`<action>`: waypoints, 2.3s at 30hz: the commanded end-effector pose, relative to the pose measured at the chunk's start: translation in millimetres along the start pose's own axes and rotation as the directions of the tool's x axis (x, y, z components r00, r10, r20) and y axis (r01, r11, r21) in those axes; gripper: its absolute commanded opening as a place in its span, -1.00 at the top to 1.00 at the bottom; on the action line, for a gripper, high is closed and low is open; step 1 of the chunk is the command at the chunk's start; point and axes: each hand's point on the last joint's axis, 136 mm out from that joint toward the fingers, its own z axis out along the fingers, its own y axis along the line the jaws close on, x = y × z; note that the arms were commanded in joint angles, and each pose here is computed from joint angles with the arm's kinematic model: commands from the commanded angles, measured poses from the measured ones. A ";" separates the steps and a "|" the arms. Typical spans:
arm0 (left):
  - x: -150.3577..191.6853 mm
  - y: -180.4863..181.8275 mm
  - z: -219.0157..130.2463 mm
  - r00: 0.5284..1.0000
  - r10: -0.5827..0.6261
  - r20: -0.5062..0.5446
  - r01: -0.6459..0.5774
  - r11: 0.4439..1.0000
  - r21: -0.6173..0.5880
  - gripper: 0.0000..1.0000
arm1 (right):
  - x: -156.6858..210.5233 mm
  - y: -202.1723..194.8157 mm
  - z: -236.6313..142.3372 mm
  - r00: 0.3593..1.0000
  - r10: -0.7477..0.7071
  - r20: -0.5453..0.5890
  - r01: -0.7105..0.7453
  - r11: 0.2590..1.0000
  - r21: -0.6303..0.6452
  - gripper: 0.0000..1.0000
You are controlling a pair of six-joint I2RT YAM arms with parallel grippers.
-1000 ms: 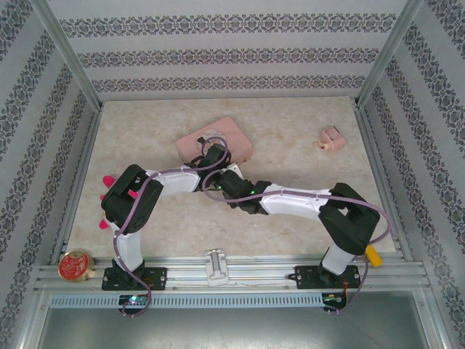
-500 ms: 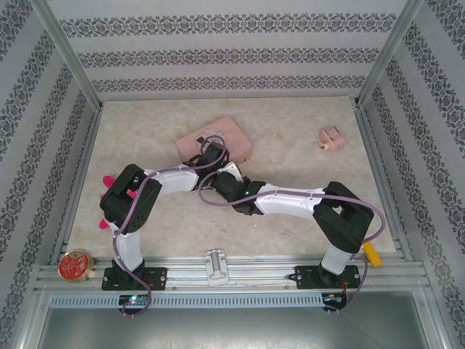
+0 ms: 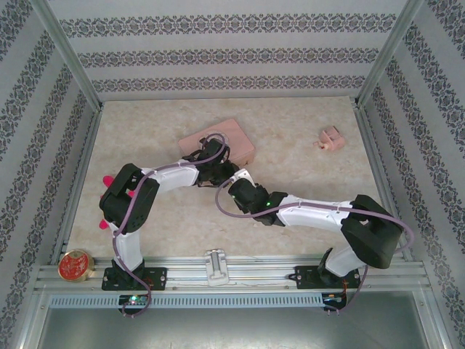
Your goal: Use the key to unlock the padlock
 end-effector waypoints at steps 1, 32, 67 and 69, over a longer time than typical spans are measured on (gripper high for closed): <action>15.5 0.8 -14.3 0.990 -0.042 -0.135 0.037 0.998 -0.041 0.68 | -3.9 7.4 -0.4 0.999 -0.004 0.042 0.007 0.998 -0.061 0.52; 18.6 13.6 -11.1 0.972 -0.139 -0.191 0.121 0.987 -0.102 0.60 | -26.3 11.5 -17.6 0.759 0.624 -0.187 -0.603 0.565 -0.563 0.37; 18.7 7.3 -8.2 0.973 -0.137 -0.184 0.130 0.990 -0.048 0.54 | -43.4 14.0 10.7 0.634 0.732 -0.249 -0.702 0.409 -0.582 0.63; 18.3 6.8 -8.3 0.974 -0.136 -0.182 0.130 0.991 -0.043 0.50 | -45.6 14.8 12.2 0.628 0.737 -0.252 -0.703 0.398 -0.590 0.71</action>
